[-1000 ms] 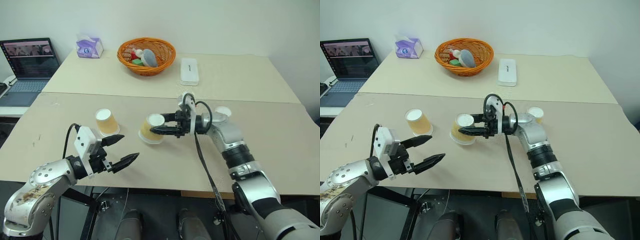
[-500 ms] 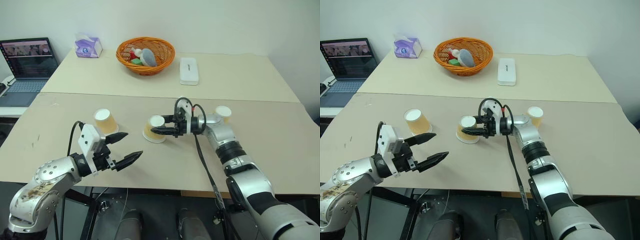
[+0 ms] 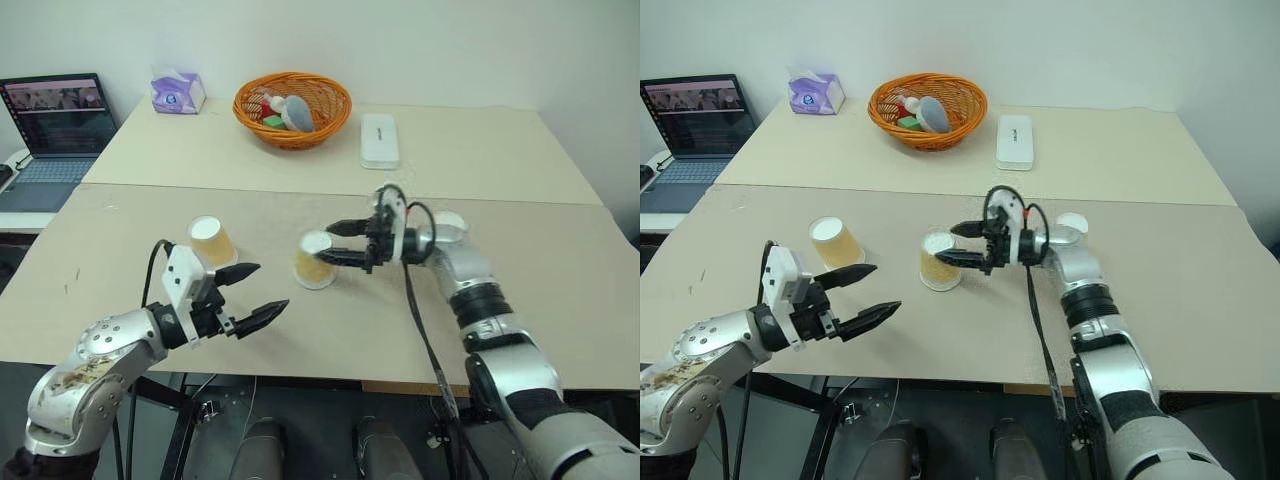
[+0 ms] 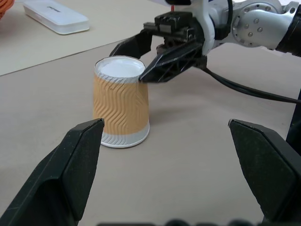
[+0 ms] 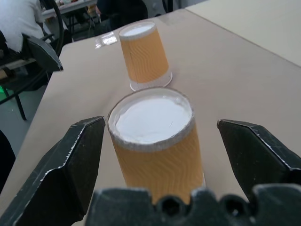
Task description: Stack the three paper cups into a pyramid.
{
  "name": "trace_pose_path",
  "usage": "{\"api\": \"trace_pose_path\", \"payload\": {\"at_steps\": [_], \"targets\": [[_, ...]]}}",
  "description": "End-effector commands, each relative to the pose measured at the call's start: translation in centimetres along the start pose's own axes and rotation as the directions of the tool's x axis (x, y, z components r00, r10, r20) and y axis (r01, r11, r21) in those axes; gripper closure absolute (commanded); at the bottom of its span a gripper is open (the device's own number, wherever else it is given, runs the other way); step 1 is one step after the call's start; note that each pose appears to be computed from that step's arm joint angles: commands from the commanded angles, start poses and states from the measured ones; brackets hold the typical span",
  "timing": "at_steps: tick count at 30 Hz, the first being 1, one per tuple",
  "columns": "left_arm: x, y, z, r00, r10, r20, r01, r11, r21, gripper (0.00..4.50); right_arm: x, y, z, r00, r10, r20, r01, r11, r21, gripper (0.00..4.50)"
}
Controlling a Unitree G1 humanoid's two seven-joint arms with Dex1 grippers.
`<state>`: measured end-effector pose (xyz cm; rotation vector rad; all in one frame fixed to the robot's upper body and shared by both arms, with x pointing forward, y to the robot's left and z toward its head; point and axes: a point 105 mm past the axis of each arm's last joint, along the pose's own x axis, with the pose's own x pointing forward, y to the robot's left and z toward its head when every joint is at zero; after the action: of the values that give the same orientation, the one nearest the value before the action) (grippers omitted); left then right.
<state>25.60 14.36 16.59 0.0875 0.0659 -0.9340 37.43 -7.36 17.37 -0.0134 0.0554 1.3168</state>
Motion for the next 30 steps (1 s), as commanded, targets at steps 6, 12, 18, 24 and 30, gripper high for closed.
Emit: {"api": "trace_pose_path", "payload": {"at_steps": [6,12,18,24,30], "targets": [[1.3,0.2,0.9,0.997,-0.070,0.037,0.068,0.997,0.039,0.00,-5.1,2.1,3.3,0.992,-0.041,0.117,0.040,0.999,0.006,0.06],[2.3,-0.7,0.9,0.984,-0.178,0.018,0.177,0.983,0.051,0.00,-12.6,2.0,7.0,0.911,-0.362,0.198,0.390,0.912,-0.129,0.06],[2.6,-1.7,0.9,0.967,-0.254,0.005,0.253,0.966,0.054,0.00,-19.4,1.6,9.7,0.743,-0.616,0.263,0.664,0.726,-0.178,0.06],[3.0,-1.9,0.8,0.959,-0.283,0.003,0.282,0.957,0.060,0.00,-21.7,-0.4,4.4,0.641,-0.757,0.123,0.767,0.626,-0.145,0.06],[3.5,-1.7,1.0,0.956,-0.292,0.005,0.291,0.954,0.071,0.00,-19.5,-1.8,-0.1,0.674,-0.738,0.032,0.737,0.668,-0.105,0.06]]}}
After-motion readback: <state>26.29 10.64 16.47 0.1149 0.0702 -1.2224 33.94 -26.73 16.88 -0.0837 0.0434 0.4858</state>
